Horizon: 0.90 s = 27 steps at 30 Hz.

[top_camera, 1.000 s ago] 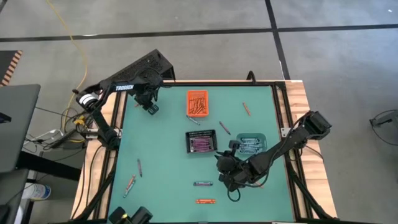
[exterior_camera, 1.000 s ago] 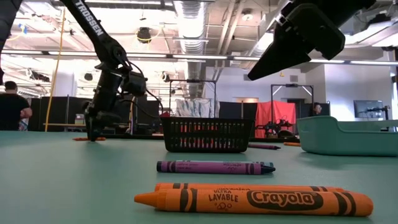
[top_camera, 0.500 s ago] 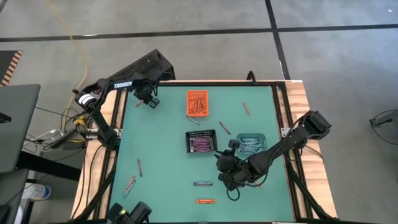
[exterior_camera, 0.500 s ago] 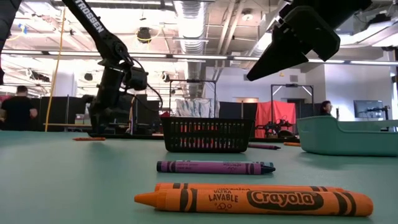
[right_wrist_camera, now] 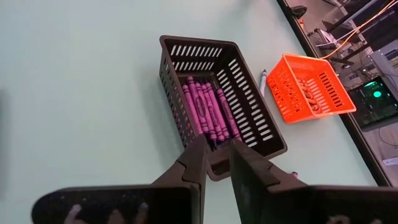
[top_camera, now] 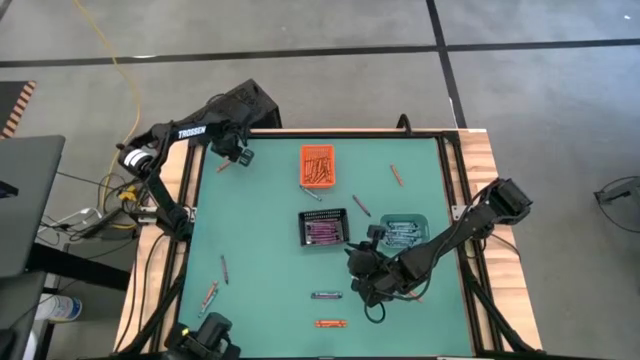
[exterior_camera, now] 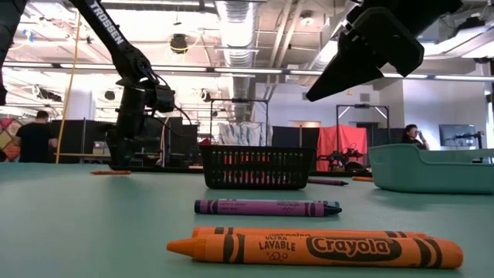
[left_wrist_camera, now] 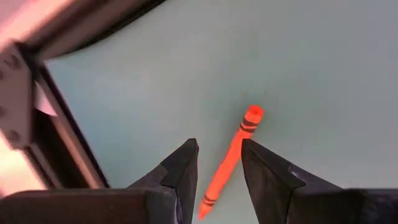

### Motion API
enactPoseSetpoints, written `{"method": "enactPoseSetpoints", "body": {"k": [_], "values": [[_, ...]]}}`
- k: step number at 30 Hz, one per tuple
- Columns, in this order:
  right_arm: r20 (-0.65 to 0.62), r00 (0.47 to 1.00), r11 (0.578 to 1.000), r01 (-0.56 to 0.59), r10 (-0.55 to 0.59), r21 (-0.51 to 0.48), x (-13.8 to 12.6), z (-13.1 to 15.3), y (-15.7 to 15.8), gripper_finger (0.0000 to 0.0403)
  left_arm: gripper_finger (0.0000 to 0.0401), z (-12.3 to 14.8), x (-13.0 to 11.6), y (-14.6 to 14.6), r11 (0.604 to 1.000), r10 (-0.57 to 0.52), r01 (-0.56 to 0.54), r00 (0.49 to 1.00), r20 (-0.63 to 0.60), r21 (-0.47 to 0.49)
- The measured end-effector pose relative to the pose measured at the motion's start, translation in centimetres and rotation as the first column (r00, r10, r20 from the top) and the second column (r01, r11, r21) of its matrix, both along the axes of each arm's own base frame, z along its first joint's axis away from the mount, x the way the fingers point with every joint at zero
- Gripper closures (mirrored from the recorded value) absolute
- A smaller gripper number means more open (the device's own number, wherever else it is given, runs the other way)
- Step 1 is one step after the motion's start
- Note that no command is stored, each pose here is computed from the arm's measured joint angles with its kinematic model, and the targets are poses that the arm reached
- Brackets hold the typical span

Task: Sort crayons
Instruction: Put the orange crayon into the orange bin

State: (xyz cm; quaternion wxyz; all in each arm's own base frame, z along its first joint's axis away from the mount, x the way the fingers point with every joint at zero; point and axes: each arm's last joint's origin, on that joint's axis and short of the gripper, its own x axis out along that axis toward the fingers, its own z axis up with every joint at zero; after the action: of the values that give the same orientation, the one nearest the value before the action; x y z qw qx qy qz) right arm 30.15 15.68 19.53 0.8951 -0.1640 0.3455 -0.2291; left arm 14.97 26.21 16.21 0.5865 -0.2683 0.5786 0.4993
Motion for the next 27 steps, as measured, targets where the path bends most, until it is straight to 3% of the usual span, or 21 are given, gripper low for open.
{"method": "enactPoseSetpoints", "body": {"k": [8,17,27], "values": [[-0.010,1.000,1.000,-0.010,0.010,0.015,0.0,-0.1,0.0,0.0331,0.0307,-0.1,0.0,0.5,0.998,0.058,-0.059,0.997,0.056,0.022],[-0.010,1.000,1.000,-0.010,0.010,0.016,0.0,-0.1,0.0,0.0331,0.0345,-1.1,0.5,0.6,0.999,0.053,-0.053,0.994,0.099,-0.003],[-0.010,1.000,1.000,-0.010,0.010,0.015,0.0,-0.1,0.1,0.0331,0.0357,-1.9,0.8,0.5,0.995,0.047,-0.032,0.985,0.166,-0.093]]}}
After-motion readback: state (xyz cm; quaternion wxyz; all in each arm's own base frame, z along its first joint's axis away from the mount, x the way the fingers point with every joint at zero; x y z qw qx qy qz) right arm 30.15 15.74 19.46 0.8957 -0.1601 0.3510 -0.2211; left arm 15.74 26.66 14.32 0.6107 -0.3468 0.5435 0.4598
